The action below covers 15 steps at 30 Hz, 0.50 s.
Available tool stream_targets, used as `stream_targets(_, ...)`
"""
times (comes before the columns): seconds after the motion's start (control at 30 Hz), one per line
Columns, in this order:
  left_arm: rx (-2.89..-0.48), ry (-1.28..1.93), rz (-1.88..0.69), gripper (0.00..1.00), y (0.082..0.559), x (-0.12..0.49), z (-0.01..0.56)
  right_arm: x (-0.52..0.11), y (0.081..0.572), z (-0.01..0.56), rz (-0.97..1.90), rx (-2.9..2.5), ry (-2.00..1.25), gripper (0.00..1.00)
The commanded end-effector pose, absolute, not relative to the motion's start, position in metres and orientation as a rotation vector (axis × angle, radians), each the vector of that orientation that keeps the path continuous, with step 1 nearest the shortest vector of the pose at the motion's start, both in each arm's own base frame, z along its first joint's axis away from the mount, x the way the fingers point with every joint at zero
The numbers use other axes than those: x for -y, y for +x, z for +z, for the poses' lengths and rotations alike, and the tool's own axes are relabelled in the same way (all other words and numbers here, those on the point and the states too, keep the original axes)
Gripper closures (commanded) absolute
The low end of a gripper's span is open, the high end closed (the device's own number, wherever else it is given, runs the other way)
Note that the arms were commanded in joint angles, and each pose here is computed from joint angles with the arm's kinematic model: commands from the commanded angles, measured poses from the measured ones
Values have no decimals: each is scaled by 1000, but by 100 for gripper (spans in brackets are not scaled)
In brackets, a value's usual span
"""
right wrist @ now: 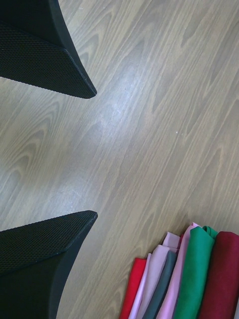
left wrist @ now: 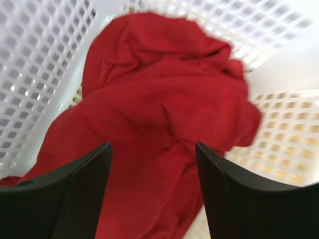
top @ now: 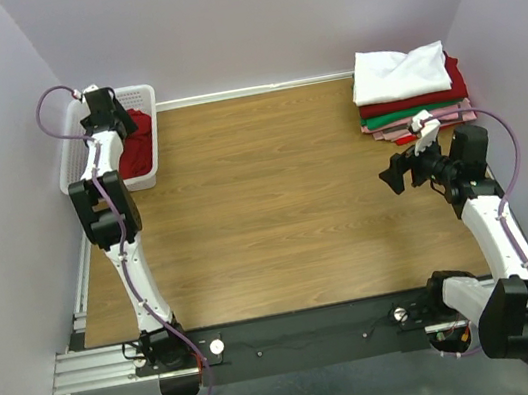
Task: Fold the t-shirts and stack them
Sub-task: Grab the tshirt from the pile
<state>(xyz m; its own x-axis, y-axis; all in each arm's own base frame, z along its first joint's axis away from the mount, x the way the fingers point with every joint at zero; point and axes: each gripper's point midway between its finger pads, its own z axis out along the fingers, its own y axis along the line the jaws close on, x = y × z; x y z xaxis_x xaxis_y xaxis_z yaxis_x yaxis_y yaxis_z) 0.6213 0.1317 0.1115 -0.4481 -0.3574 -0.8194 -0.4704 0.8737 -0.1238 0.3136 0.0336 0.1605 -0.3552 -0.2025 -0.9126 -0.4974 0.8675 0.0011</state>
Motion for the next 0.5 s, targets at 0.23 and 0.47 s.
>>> stream_targets(0.23,-2213,-659,186,25,612,-147,63,-30,315,168,332,-1945,-513,0)
stream_targets(0.47,-2252,-654,155,34,612,-146,49,-28,315,169,321,-1947,-507,0)
